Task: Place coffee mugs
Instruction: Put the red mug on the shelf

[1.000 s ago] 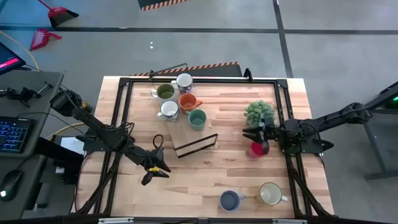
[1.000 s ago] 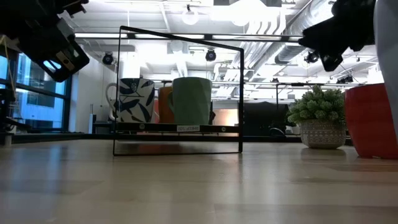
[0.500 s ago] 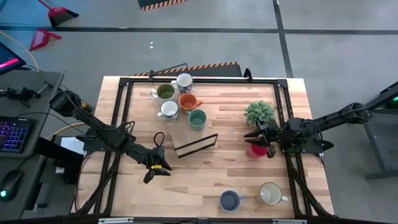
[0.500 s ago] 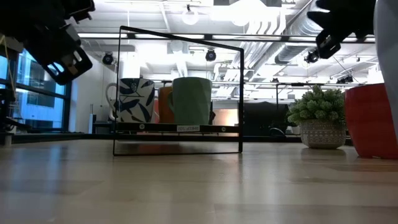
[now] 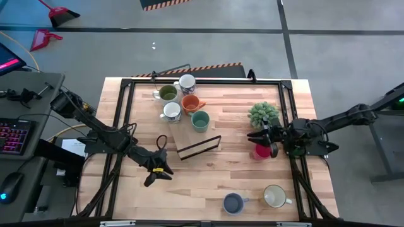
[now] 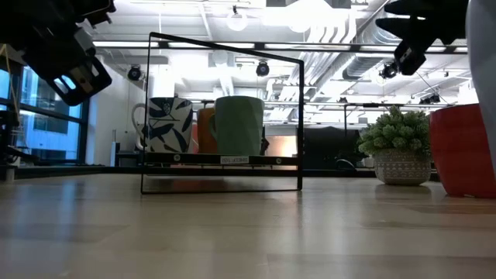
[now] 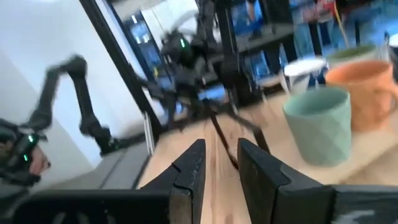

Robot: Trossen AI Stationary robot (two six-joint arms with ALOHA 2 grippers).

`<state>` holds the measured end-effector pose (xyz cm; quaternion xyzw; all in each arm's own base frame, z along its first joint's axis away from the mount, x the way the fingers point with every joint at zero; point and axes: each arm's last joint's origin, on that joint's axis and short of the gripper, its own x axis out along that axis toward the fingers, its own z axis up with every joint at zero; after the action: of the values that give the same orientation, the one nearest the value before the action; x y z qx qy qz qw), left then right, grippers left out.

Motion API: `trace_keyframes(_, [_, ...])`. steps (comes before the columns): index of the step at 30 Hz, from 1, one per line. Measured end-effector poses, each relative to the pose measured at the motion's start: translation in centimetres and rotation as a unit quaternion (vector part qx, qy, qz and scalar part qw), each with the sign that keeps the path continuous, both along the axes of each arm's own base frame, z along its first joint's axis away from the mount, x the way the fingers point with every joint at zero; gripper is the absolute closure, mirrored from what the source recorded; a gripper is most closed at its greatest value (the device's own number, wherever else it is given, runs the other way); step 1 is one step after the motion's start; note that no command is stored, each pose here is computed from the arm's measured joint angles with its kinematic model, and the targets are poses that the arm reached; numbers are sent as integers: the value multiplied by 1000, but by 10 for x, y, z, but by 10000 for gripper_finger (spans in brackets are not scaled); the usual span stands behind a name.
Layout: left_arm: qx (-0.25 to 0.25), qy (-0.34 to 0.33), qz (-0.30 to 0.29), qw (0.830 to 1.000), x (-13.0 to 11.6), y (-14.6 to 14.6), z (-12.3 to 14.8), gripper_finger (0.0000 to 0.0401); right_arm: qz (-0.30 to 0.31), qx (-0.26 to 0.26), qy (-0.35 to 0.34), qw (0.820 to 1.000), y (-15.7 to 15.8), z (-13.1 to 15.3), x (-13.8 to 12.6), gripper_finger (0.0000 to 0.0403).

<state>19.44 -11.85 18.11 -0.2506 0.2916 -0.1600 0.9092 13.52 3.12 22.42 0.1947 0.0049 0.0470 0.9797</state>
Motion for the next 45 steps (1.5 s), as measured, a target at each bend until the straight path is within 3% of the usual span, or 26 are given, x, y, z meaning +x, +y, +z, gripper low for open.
trace_keyframes(3, [0,2,-3,1000,0,0,0,284,4,-4,87,996,0,2,0,325])
trace_keyframes(9, [0,3,-3,1000,0,0,0,284,-14,4,256,967,-1,6,-6,325])
trace_keyframes(16, [1,4,-3,1000,0,0,-1,284,-9,22,334,942,0,32,-6,325])
trace_keyframes(23, [5,10,-3,1000,-1,0,-2,284,-33,-19,472,881,1,24,-2,325])
trace_keyframes(33, [6,12,-3,1000,-1,0,-2,284,-81,-65,559,822,3,-3,16,325])
trace_keyframes(45, [7,12,-4,1000,-1,0,-2,284,-76,-90,598,793,6,-17,26,325])
